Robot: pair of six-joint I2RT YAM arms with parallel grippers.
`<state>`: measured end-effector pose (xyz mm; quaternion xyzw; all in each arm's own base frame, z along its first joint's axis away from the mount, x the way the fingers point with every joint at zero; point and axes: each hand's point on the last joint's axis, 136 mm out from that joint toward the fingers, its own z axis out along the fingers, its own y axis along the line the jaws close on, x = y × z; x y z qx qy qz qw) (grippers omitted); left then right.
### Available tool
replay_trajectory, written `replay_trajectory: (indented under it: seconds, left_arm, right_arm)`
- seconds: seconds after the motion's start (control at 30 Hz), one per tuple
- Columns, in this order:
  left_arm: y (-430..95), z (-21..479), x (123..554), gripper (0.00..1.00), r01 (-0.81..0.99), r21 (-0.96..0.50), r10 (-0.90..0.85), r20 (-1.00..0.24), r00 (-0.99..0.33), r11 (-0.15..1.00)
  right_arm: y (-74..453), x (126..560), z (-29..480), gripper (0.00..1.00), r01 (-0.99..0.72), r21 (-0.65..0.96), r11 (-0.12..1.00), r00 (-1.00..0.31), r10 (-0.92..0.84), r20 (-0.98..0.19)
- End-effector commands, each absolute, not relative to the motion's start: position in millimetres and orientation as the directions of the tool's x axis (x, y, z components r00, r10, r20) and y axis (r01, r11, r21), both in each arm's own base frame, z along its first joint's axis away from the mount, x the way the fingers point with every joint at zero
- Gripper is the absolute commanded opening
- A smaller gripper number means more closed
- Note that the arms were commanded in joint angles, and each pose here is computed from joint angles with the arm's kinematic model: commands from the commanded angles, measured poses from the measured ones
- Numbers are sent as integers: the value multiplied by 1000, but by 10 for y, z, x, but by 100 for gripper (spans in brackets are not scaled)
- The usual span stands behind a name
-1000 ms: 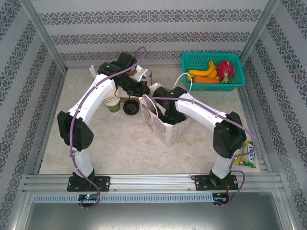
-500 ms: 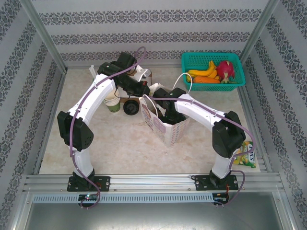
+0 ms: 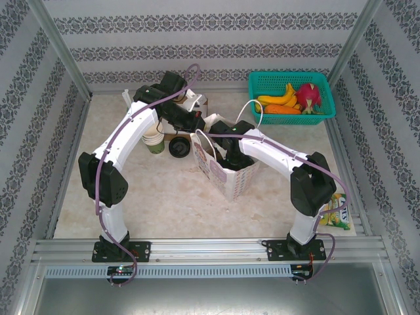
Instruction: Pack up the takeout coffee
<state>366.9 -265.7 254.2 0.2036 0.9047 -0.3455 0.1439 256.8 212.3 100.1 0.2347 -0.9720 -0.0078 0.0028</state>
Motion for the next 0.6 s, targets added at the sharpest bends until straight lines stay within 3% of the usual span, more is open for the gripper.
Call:
replay_trajectory:
  seconds: [0.0,0.57]
  left_arm:
    - [-2626,2724,3717,0,488,-557,241,-458,-855,672]
    - [-2633,2717,3723,0,485,-559,239,-457,-857,672]
  right_arm:
    - [2081,2582,580,46,-429,0,904,-902,-428,59]
    - [1935,2469,256,45,-429,-47,902,-897,-419,145]
